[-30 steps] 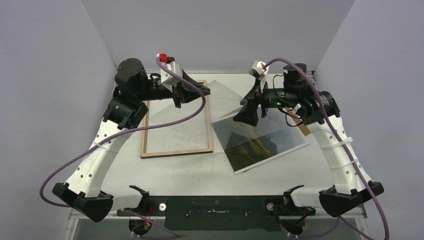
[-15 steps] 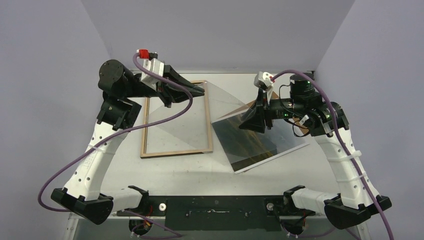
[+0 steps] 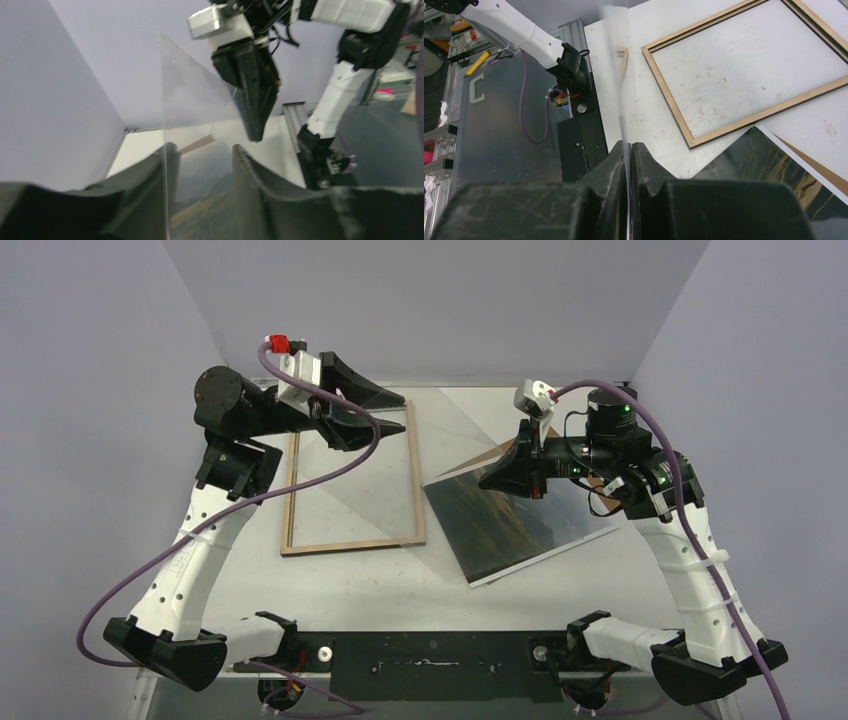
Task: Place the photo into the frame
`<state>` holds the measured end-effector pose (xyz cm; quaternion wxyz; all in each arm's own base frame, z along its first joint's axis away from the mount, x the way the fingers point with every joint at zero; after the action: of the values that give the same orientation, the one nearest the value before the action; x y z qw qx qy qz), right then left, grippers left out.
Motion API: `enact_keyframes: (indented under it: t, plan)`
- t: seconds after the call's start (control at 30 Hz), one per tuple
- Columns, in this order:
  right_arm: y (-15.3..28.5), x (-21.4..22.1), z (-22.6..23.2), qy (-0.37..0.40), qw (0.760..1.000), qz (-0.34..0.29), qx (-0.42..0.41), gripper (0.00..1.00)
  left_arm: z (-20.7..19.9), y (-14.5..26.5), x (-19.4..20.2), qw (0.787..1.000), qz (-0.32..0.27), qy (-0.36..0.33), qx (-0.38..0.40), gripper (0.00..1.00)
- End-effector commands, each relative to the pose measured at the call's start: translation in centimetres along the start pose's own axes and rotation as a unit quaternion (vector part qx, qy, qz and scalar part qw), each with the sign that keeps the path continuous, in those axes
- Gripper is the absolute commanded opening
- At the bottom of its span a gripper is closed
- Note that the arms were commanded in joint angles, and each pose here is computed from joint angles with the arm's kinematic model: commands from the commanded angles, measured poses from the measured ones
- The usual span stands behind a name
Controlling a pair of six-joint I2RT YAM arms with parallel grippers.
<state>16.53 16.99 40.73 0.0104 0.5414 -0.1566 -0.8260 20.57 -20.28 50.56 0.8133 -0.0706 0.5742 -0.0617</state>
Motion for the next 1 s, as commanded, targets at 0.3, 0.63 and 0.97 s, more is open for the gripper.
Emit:
enact_keyframes:
  t: [0.3,0.63,0.97]
  plan:
    - [-1.1,-0.9,-1.3,-0.027,0.998,-0.055,0.017,0.00,2.0,5.8,4.3,0.953,0.072,0.004,-0.294,0.97]
    - [-2.4,-3.0,-5.8,-0.092,0.980,-0.134,0.118,0.00,3.3,11.9,5.9,0.823,0.204,0.058,-0.528,0.97]
    - [-2.3,-6.9,-12.1,-0.174,0.902,-0.272,0.285,0.00,4.7,13.8,14.6,0.755,0.275,0.241,-0.544,0.97]
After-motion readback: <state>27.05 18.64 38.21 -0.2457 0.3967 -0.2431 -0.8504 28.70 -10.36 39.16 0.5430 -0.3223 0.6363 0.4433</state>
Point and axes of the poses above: each gripper's point midway between its finger pads, its own y axis back along the fingers, its own z axis along the line the jaws close on, x = y × z, the point moved 6 cm from there along y, back along the fingers, and after that the axes turned 8 degrees about -y, right-handed, at the moved point
